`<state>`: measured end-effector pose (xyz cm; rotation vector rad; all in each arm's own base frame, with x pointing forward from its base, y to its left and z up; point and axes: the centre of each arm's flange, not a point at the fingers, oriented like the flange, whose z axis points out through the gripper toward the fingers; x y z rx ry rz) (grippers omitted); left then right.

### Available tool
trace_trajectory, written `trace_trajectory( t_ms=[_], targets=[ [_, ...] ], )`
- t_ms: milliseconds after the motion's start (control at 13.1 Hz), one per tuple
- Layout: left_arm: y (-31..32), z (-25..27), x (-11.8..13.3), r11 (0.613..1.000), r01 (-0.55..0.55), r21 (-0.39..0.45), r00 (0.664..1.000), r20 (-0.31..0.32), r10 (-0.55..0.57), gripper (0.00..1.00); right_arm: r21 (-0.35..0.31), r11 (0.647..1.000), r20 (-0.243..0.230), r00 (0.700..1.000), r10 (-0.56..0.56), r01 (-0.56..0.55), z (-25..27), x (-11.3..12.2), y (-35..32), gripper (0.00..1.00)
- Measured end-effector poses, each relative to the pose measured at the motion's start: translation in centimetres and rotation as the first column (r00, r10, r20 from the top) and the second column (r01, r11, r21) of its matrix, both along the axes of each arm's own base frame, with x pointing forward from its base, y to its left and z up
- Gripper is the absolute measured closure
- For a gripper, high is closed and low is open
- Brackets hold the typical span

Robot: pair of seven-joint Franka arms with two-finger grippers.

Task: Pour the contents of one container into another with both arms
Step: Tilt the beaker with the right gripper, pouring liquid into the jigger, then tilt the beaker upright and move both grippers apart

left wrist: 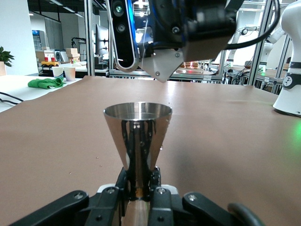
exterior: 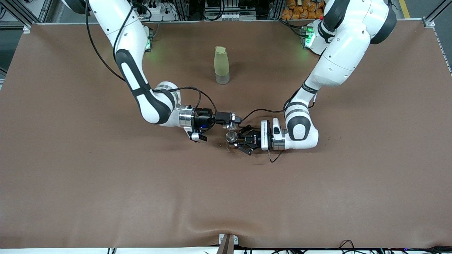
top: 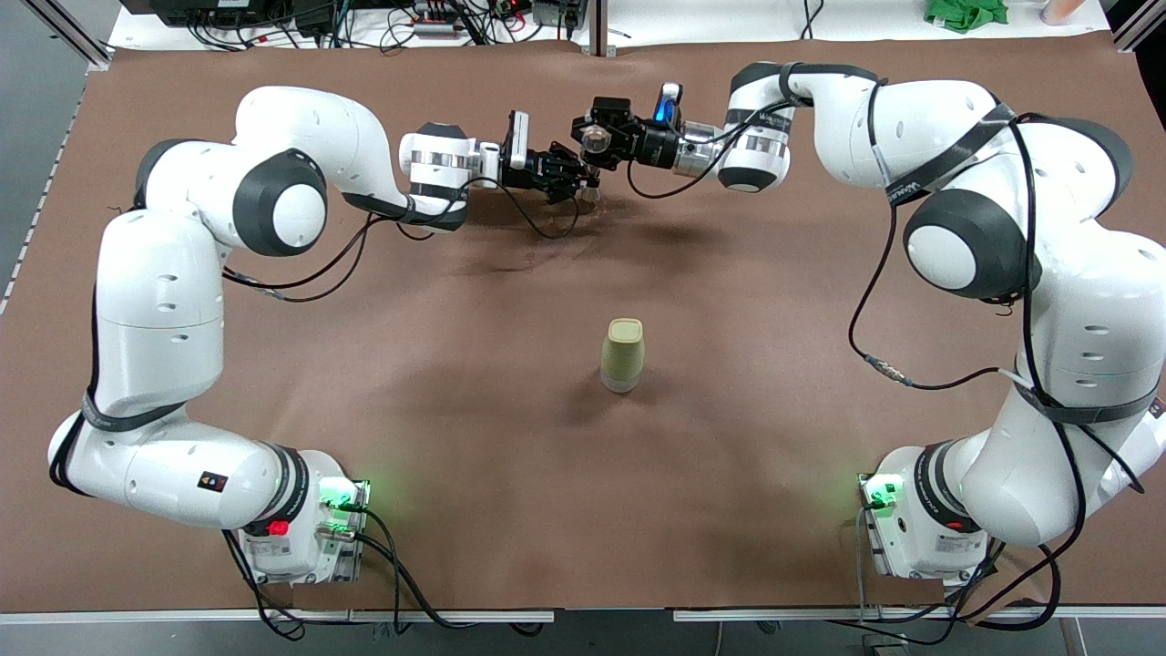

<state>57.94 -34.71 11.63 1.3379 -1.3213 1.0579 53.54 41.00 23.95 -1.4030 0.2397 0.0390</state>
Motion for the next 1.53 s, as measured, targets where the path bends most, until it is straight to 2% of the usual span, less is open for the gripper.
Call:
trace_trajectory(
  t_ms=[153,229,305,382,534,763,916,1145,1527],
  targets=[
    [0.0,0.0,0.0,1.000,0.000,0.000,1.000,0.000,0.000,0.79,0.004,1.000,-0.005,1.000,0.003,-0.003,0.2,0.0,0.1,0.82],
    [-0.1,0.0,0.0,1.000,0.001,0.000,1.000,0.000,-0.001,0.79,-0.004,1.000,0.011,1.000,0.016,-0.016,0.2,-0.1,0.2,0.82],
    [-0.1,0.0,0.0,1.000,0.001,-0.001,1.000,0.000,-0.001,0.79,-0.031,0.998,0.066,0.997,0.048,-0.046,0.2,-0.2,0.3,0.82],
    [-0.1,0.0,-0.1,1.000,0.001,-0.001,1.000,0.000,-0.001,0.79,-0.074,0.994,0.161,0.983,0.086,-0.075,0.2,-0.2,0.2,0.82],
    [-0.1,0.0,0.0,1.000,0.001,-0.001,1.000,0.000,-0.001,0.79,-0.156,0.984,0.355,0.925,0.136,-0.085,0.1,0.8,-1.5,0.82],
    [0.2,0.0,0.1,1.000,-0.003,-0.002,1.000,0.000,0.003,0.79,-0.218,0.974,0.597,0.782,0.180,-0.057,0.0,3.4,-6.4,0.82],
    [0.6,0.2,0.3,1.000,0.006,-0.028,1.000,-0.003,-0.006,0.79,-0.250,0.967,0.716,0.664,0.214,-0.042,0.0,5.0,-10.3,0.82],
    [2.8,0.8,1.4,0.997,0.025,-0.076,1.000,0.001,-0.025,0.79,-0.282,0.959,0.825,0.503,0.257,-0.028,0.3,6.8,-16.5,0.82],
    [9.8,1.4,3.5,0.990,0.079,-0.118,0.997,0.026,-0.077,0.79,-0.315,0.949,0.917,0.251,0.310,-0.019,1.1,8.1,-25.8,0.82]
  ],
)
